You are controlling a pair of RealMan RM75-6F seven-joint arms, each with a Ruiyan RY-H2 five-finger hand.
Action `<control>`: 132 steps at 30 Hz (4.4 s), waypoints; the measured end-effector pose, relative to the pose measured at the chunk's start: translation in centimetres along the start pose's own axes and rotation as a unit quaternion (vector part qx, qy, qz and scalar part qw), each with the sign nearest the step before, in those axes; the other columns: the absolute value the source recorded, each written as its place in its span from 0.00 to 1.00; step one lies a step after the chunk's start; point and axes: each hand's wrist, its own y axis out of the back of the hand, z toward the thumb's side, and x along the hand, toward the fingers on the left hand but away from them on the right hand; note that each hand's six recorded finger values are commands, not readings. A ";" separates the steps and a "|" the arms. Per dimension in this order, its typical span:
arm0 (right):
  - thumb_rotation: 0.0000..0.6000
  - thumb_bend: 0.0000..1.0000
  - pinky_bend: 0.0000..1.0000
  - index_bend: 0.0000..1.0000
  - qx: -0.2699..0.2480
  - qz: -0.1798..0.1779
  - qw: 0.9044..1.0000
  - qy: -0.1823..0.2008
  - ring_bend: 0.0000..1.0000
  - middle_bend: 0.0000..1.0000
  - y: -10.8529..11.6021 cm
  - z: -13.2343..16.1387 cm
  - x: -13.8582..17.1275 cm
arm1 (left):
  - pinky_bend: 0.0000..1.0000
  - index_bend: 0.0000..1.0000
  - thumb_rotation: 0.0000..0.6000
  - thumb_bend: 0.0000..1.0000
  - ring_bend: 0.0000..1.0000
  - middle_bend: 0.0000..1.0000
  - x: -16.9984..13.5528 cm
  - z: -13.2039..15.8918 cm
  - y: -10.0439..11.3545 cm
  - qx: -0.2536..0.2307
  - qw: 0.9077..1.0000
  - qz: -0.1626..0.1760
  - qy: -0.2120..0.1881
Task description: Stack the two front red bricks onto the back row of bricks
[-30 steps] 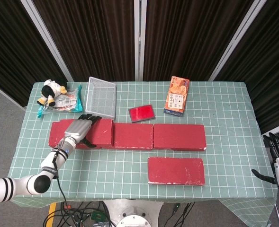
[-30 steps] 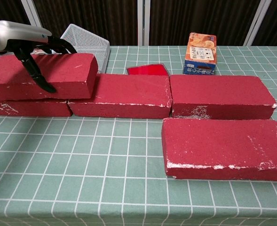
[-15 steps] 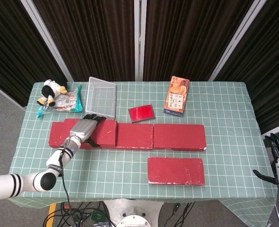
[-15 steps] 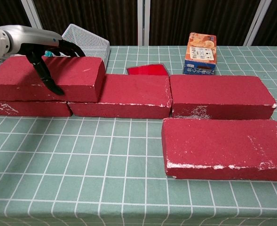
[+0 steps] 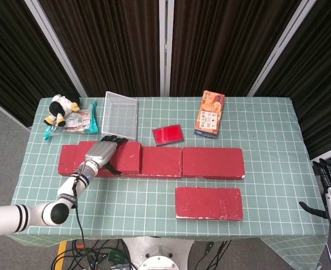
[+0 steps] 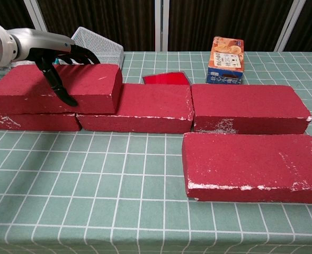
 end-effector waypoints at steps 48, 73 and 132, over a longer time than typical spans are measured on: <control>1.00 0.00 0.00 0.00 -0.001 0.005 1.000 -0.006 0.00 0.00 -0.4 -0.4 -0.1 | 0.00 0.08 1.00 0.10 0.00 0.00 0.3 0.9 -0.8 0.004 1.000 -0.008 -0.002; 1.00 0.00 0.00 0.00 -0.002 0.000 1.000 -0.008 0.00 0.00 -0.2 -0.4 0.0 | 0.00 0.03 1.00 0.07 0.00 0.00 -0.2 1.0 -0.6 0.005 1.000 -0.004 -0.004; 1.00 0.00 0.00 0.00 0.063 0.281 0.939 0.189 0.00 0.00 -13.1 18.3 -1.2 | 0.00 0.03 1.00 0.04 0.00 0.00 -25.9 -15.4 -4.3 0.015 0.976 0.201 0.086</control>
